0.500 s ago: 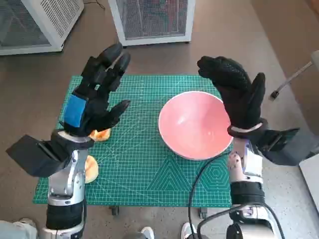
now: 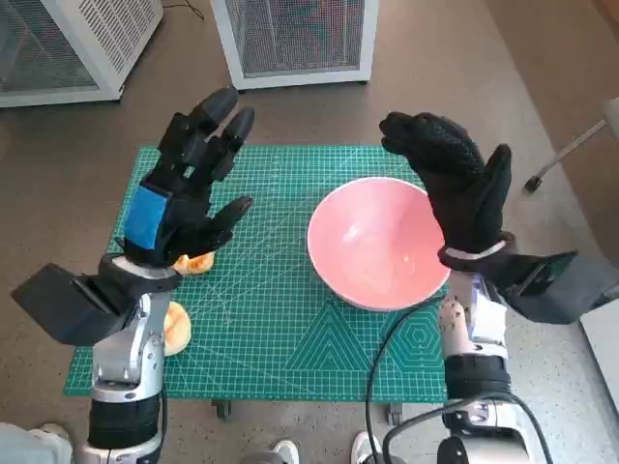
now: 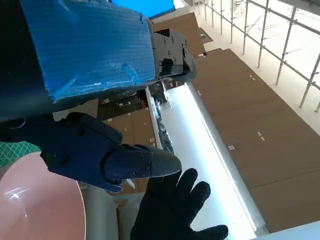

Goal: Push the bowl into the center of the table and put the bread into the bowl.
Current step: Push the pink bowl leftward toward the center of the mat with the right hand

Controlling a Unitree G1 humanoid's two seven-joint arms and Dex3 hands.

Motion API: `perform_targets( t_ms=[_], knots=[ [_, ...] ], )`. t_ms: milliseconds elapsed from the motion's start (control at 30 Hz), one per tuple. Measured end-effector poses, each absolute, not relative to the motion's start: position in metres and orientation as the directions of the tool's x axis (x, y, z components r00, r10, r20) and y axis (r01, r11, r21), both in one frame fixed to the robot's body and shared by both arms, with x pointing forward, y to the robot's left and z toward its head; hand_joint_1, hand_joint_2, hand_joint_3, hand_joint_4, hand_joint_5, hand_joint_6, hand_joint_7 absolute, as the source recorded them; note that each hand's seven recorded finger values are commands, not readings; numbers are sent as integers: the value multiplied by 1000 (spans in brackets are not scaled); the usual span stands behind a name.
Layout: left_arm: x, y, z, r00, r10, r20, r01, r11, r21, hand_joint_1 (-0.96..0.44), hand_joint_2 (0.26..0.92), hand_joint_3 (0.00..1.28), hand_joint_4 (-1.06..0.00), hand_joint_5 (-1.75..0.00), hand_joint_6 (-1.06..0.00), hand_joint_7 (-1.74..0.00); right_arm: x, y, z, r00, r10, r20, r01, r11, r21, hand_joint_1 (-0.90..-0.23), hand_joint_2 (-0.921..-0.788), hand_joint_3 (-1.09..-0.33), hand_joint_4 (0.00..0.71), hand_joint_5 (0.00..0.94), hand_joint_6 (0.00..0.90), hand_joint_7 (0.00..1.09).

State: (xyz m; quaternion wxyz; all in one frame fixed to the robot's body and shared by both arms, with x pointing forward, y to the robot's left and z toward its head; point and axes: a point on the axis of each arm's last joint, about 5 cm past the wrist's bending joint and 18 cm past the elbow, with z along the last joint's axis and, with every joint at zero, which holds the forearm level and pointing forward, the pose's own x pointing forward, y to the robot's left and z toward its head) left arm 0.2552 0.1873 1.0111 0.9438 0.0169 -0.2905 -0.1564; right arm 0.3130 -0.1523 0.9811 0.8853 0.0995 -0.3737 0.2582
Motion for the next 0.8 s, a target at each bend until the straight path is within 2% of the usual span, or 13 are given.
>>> perform_targets(
  t_ms=[600,800],
  knots=[
    [255,186,1011,785,-297,543,277,953,121,-429,921,332,-257,-10,-49,-503,312,-156,980,594,376,711,-523,852,-14,-611,-921,-599,222,0,357,2],
    [255,186,1011,787,-294,542,270,955,125,-430,921,330,-269,-14,-55,-504,314,-169,976,626,360,692,-494,870,-5,-615,-921,-615,213,0,351,0]
  ],
)
